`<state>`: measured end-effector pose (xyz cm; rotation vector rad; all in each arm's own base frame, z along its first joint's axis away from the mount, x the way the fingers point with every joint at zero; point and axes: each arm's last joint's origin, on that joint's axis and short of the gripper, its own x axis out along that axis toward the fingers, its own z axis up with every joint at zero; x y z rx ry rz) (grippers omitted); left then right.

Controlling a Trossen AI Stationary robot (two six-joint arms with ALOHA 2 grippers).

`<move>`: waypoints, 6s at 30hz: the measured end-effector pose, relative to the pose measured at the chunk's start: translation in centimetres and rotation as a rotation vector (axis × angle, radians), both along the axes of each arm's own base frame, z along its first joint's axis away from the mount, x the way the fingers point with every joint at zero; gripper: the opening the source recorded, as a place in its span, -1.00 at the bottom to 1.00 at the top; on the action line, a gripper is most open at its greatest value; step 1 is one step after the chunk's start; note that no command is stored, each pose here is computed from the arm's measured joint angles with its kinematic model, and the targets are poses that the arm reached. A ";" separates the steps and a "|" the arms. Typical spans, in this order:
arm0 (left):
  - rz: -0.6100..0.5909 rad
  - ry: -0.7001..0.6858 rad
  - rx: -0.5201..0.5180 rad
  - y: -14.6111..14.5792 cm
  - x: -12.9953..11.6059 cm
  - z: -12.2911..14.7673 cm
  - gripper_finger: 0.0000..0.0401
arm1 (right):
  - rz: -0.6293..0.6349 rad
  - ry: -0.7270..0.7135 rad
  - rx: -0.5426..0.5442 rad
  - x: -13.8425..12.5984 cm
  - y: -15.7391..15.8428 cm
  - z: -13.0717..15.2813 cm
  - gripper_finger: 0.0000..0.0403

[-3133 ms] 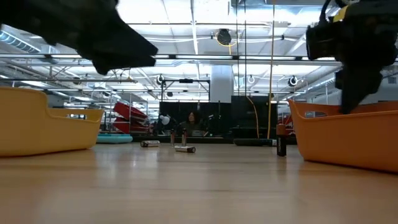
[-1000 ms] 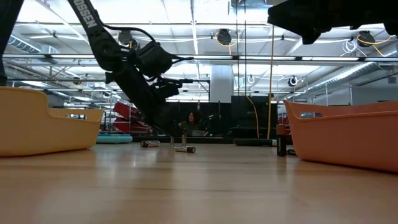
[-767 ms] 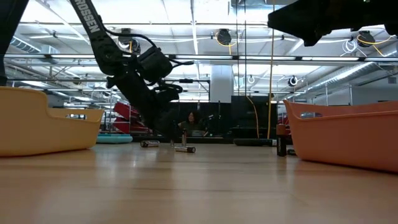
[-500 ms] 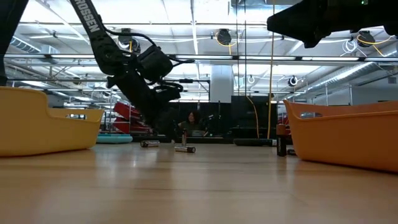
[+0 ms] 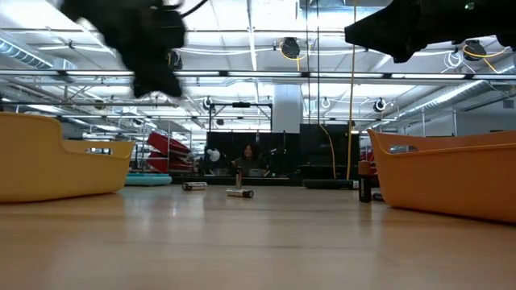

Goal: Sort batteries
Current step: Put the silver battery into the yellow bin

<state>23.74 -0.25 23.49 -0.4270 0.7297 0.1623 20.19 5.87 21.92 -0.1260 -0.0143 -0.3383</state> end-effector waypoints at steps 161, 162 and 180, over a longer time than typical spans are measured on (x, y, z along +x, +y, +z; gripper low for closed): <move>0.451 0.571 -0.090 -7.5 -7.3 -4.1 -0.79 | 0.107 0.296 0.365 0.7 -0.9 3.5 -0.63; 0.456 0.573 -0.095 -7.4 -7.2 -4.1 -0.77 | 0.106 0.296 0.365 0.7 -0.9 3.6 -0.63; 0.461 0.450 0.010 -6.8 -5.8 -2.1 0.06 | 0.102 0.290 0.386 0.8 -0.9 3.5 -0.63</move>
